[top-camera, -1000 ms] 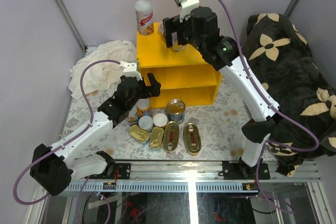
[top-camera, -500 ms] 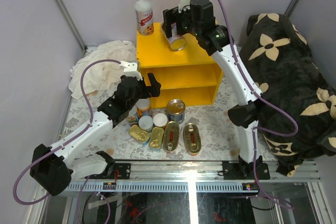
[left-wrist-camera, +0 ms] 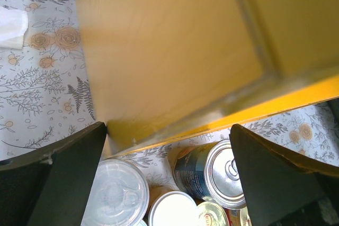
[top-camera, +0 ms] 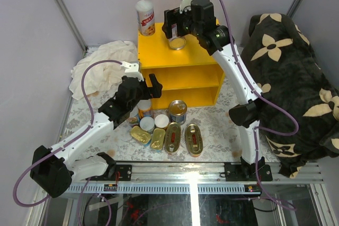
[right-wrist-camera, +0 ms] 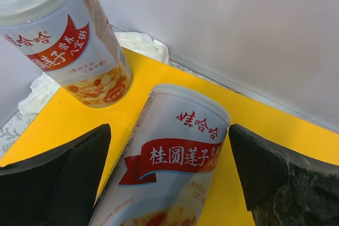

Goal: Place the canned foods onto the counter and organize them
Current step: Place the canned food on the counter.

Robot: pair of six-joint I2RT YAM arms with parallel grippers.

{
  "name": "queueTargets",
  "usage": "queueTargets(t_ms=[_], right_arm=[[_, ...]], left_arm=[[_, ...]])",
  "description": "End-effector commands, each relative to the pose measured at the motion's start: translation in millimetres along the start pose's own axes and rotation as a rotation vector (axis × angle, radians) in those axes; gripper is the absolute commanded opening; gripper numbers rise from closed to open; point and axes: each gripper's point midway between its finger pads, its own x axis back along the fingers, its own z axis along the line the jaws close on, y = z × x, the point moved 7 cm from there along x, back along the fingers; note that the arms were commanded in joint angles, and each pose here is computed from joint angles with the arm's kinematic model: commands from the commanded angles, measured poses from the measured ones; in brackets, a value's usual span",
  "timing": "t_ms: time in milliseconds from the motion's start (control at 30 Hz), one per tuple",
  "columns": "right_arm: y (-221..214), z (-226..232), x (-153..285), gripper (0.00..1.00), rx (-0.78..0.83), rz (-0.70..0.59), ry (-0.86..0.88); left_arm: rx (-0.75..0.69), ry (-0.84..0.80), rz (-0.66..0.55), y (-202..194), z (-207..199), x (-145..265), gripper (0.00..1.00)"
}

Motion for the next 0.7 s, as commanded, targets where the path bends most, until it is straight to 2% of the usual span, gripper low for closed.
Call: queueTargets(t_ms=[0, 267, 400, 567, 667], right_arm=[[-42, -14, 10, 1.00, -0.004, 0.221, -0.068], [-68, -21, 36, 0.83, -0.024, 0.369, -0.139], [-76, -25, 49, 0.62, -0.039, 0.422, -0.165], [-80, -27, 62, 0.41, -0.055, 0.469, -0.179], [-75, -26, 62, 0.17, -0.068, 0.449, -0.172]], left_arm=[[-0.018, -0.051, 0.072, -10, -7, 0, 1.00], [-0.023, -0.047, 0.104, -15, -7, -5, 1.00], [-0.024, -0.047, 0.110, -16, -7, -5, 1.00], [-0.023, -0.051, 0.118, -17, -7, -5, 1.00], [-0.020, -0.056, 0.122, -17, -8, -5, 1.00]])
